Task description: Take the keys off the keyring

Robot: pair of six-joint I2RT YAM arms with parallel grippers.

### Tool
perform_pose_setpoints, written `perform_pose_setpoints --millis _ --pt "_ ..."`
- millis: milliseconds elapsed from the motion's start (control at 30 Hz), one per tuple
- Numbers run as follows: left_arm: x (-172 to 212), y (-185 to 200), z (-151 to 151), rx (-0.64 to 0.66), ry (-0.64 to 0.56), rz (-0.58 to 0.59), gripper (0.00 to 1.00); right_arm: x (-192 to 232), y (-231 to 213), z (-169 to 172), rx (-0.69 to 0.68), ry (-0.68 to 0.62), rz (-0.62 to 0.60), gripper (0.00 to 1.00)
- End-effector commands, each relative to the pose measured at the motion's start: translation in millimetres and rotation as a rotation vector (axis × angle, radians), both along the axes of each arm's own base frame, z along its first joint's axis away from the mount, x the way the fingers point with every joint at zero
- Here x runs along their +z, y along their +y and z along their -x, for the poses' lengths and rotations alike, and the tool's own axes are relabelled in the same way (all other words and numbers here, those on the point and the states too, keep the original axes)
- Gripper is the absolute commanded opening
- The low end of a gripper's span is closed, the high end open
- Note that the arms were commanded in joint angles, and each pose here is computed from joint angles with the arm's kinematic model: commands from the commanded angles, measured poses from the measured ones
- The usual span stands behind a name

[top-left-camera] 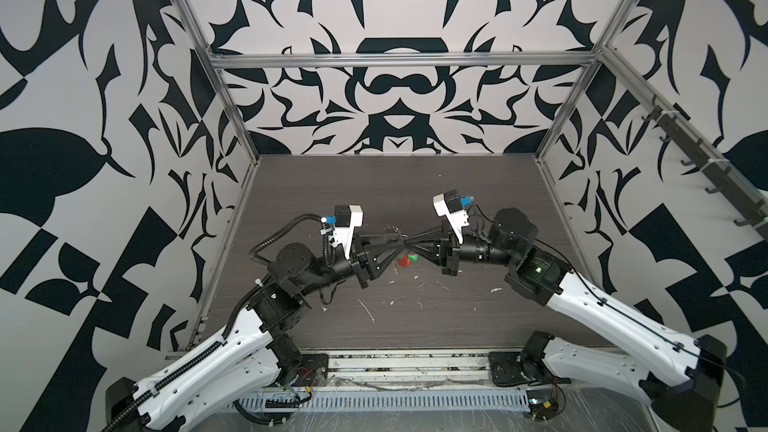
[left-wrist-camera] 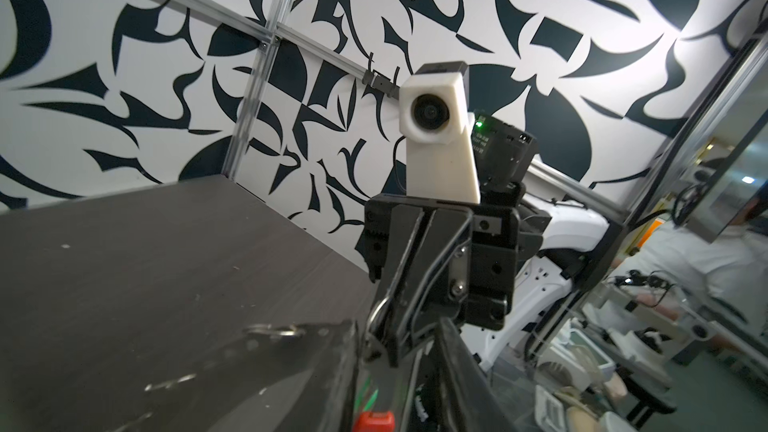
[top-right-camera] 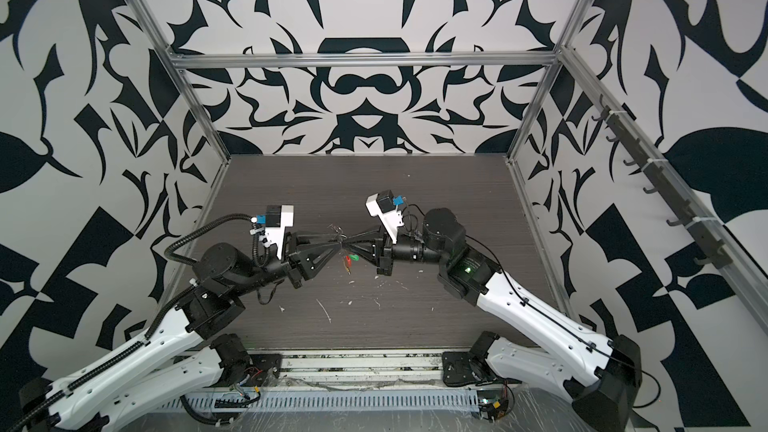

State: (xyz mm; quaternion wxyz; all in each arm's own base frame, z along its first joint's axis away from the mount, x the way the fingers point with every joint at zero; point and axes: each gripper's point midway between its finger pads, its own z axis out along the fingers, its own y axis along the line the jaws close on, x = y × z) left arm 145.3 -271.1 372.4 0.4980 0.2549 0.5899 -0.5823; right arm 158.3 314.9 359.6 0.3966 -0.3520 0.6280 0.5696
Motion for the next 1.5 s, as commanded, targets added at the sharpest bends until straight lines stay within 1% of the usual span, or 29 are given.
perform_pose_setpoints --millis 0,100,167,300,400,500,633,800,900,1167,1333,1467 --pt "6.1 7.8 8.1 -0.005 0.001 0.007 0.42 27.3 -6.1 6.6 -0.003 -0.055 -0.037 0.0" --pt "3.7 14.3 10.4 0.011 0.021 -0.017 0.46 24.9 -8.3 11.0 0.009 -0.051 -0.018 0.0" --pt "-0.4 16.3 12.2 0.014 0.031 -0.068 0.47 24.0 -9.3 15.7 0.029 -0.051 0.002 0.0" --pt "-11.0 10.6 17.7 -0.034 0.078 -0.204 0.42 21.1 -9.9 25.9 0.09 -0.052 0.052 0.0" --pt "-17.4 4.9 22.1 -0.083 0.104 -0.301 0.4 19.1 -10.0 35.0 0.15 -0.043 0.083 0.0" --pt "-20.2 2.5 24.3 -0.11 0.112 -0.363 0.38 18.3 -9.7 40.8 0.194 -0.025 0.1 0.0" --pt "-19.0 1.7 24.5 -0.121 0.108 -0.411 0.34 17.4 -10.0 43.0 0.21 -0.014 0.123 0.0" --pt "-17.0 0.4 25.2 -0.131 0.098 -0.418 0.32 18.3 -10.5 43.0 0.208 -0.01 0.127 0.0" --pt "-13.3 -1.0 26.9 -0.145 0.085 -0.407 0.29 17.7 -10.1 42.4 0.206 -0.007 0.129 0.0" --pt "-5.7 -5.7 33.1 -0.196 0.065 -0.38 0.26 17.2 -9.0 39.7 0.197 -0.007 0.133 0.0" --pt "6.1 -3.0 35.5 -0.191 0.033 -0.349 0.26 16.1 -8.2 38.3 0.193 -0.004 0.135 0.0" --pt "4.5 -4.4 35.4 -0.199 0.041 -0.356 0.25 18.0 -8.3 38.0 0.19 -0.009 0.132 0.0"
